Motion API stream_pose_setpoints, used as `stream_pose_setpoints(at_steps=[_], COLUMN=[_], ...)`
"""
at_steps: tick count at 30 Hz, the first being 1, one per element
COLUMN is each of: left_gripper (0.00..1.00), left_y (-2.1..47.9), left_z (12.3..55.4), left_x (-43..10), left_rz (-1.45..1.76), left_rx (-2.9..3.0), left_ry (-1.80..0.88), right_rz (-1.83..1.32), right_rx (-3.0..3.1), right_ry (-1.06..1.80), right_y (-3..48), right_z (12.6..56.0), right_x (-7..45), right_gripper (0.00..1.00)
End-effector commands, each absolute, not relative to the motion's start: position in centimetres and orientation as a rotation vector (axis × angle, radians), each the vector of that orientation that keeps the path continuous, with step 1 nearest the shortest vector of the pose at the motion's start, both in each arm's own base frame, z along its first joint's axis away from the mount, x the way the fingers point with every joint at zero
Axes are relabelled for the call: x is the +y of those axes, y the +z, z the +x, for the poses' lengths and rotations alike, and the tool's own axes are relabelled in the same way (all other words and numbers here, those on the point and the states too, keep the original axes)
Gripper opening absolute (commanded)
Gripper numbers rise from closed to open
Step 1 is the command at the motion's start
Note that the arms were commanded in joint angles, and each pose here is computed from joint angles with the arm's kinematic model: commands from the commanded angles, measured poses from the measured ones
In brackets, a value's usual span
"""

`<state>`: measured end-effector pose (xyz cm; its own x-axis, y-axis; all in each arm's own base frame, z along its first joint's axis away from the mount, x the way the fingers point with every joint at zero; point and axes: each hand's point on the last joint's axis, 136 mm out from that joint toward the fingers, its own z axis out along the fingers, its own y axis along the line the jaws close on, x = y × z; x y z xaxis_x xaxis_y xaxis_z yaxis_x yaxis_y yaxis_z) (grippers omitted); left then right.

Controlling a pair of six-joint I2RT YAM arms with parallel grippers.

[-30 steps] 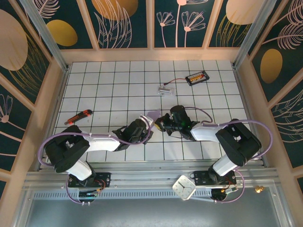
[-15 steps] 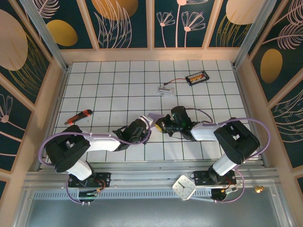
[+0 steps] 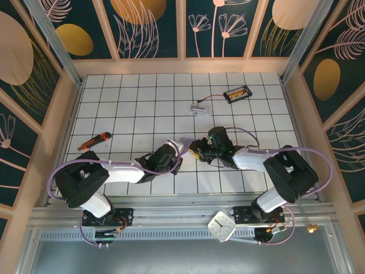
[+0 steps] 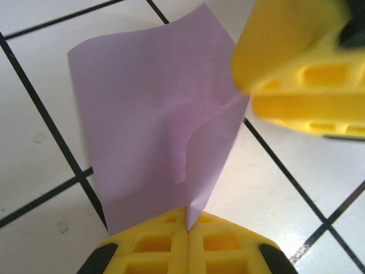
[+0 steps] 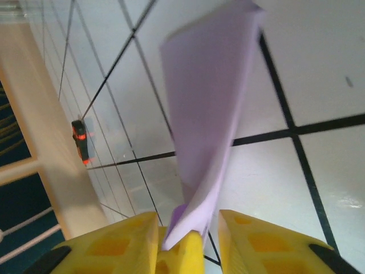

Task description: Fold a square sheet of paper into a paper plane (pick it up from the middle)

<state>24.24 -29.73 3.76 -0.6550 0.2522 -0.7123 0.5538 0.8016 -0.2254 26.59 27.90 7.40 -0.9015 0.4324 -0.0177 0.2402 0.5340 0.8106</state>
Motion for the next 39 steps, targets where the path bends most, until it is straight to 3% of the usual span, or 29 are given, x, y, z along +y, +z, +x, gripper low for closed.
stream_pose_setpoints(at_steps=[1,7,16,28,39], left_gripper=[0.01,0.0,0.0,0.0,0.0], left_y=[5.3,4.9,5.5,5.2,3.5], left_z=[23.6,22.9,22.3,22.0,21.4], left_x=[-30.9,-31.2,-30.6,-29.8,-29.7], left_rz=[0.502,0.361,0.145,0.004,-0.079], left_rx=[2.263,2.294,2.283,2.324,2.404], left_ry=[-0.73,-0.884,-1.145,-1.32,-1.375], right_rz=[0.315,0.064,-0.203,-0.311,-0.369], right_rx=[2.467,2.393,2.348,2.375,2.394], right_ry=[1.176,0.967,0.931,0.955,0.984], right_y=[10.3,11.3,10.6,7.9,6.5], right_z=[27.7,27.5,25.5,24.9,24.4], right_x=[27.1,26.2,29.1,30.8,32.3], right_gripper=[0.38,0.37,0.25,0.12,0.09])
